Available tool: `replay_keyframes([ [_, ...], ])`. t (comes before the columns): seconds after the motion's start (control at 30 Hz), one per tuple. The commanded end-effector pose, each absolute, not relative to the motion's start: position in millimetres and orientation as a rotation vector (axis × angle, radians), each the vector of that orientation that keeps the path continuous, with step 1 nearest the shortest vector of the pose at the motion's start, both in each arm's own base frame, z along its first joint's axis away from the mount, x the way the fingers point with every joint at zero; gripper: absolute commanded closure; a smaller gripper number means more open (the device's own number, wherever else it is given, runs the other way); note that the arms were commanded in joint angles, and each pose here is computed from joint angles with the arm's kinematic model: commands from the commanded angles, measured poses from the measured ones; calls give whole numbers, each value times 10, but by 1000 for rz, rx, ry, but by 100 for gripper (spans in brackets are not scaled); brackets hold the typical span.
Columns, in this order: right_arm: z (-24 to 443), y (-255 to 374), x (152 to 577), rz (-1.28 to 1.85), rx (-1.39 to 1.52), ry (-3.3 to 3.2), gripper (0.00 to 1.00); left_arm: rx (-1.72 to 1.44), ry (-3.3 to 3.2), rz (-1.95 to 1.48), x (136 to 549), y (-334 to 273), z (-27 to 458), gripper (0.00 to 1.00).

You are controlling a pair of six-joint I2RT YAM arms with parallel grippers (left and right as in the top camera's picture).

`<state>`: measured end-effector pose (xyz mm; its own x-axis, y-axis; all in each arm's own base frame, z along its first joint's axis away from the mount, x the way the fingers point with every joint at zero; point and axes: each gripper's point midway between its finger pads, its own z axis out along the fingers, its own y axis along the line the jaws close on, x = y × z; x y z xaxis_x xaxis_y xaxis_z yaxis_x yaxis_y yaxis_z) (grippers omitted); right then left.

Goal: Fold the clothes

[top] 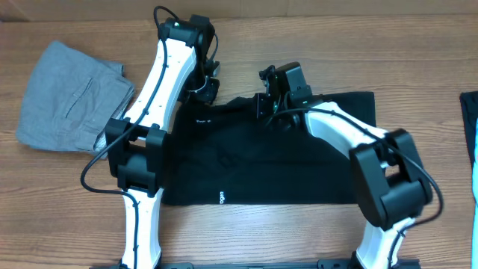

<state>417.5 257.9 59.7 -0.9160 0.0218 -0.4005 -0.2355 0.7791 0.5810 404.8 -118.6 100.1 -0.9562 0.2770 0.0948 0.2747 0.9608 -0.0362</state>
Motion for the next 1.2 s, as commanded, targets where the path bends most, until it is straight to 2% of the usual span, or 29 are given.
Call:
replay_keyframes([
  [0.0, 985, 2500, 4219, 831, -261, 2503, 90, -461, -3054, -107, 4103, -1015, 1175, 96],
  [0.27, 849, 2367, 3905, 795, -243, 2665, 89, -460, -3032, -122, 4053, -988, 1180, 96],
  [0.4, 802, 2336, 3828, 786, -240, 2706, 81, -460, -3032, -114, 4052, -996, 1179, 96],
  [0.57, 780, 2259, 3786, 767, -256, 2730, 79, -459, -3022, -98, 4024, -1009, 1180, 95],
  [0.63, 809, 2157, 3823, 761, -220, 2730, 77, -458, -3001, -104, 3976, -992, 1185, 91],
  [0.7, 860, 2024, 3863, 751, -175, 2730, 77, -477, -2970, -108, 3913, -973, 1194, 75],
  [0.77, 932, 1834, 3909, 737, -111, 2732, 76, -475, -2948, -119, 3862, -949, 1203, 74],
  [0.83, 1036, 1579, 3963, 720, -24, 2728, 76, -472, -2947, -90, 3852, -983, 1201, 80],
  [0.93, 1159, 1275, 4034, 700, 73, 2702, 76, -488, -2964, 38, 3867, -1176, 1191, 81],
  [1.0, 1263, 1036, 4078, 684, 145, 2670, 75, -569, -2975, 170, 3898, -1396, 1190, 79],
  [1.17, 1440, 624, 4065, 720, 288, 2623, 73, -757, -3067, 198, 4143, -1724, 1077, 68],
])
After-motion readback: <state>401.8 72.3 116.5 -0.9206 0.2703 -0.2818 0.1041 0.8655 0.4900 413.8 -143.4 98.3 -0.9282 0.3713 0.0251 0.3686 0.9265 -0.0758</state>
